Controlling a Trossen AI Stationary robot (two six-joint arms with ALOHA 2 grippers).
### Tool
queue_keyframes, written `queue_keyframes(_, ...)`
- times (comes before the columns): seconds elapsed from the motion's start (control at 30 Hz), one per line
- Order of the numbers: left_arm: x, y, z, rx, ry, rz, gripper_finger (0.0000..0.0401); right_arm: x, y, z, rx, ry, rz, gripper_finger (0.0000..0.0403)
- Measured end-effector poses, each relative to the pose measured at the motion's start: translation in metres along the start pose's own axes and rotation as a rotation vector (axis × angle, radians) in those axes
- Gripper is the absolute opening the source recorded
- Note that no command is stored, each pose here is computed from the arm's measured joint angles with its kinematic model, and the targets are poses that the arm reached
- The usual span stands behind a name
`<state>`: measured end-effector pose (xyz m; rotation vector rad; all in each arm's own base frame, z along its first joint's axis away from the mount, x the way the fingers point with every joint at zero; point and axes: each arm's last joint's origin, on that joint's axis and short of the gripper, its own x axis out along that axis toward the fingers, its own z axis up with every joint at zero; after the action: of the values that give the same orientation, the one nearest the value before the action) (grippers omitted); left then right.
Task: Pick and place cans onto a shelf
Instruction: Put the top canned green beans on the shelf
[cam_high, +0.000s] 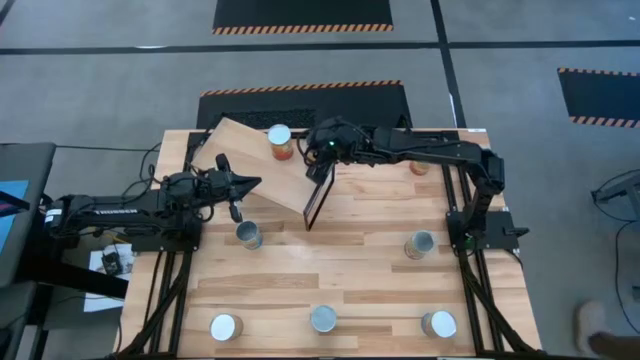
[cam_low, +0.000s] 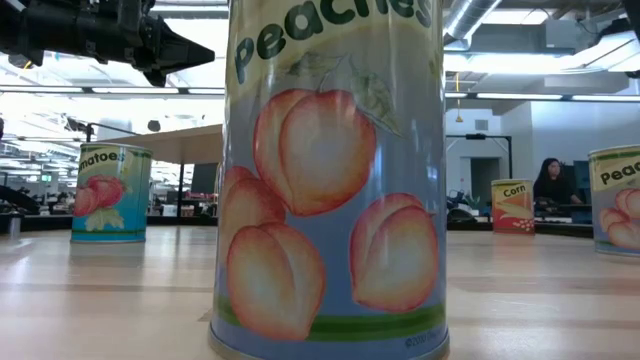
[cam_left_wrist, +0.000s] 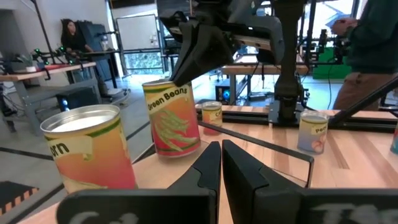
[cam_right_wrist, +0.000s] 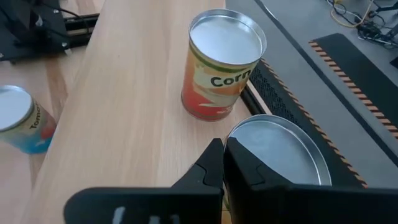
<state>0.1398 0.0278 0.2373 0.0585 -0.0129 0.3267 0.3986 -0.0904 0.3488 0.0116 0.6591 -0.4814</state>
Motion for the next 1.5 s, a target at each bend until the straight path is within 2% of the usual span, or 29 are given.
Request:
queue_keyframes(0.57, 0.0, 0.0, 0.0, 0.001, 0.003, 0.001, 0.0006, -0.004, 0.015, 0.002, -0.215, -0.034, 0.06, 0.002)
queue_keyframes(1.37, 0.0, 0.0, 0.0, 0.0, 0.003, 0.001, 0.0006, -0.001, 0.007, 0.001, -0.286, -0.033, 0.134, 0.003)
queue_keyframes(1.5, 0.0, 0.0, 0.0, -0.001, 0.003, 0.001, 0.0006, 0.012, 0.008, -0.003, -0.291, -0.008, 0.128, 0.0038)
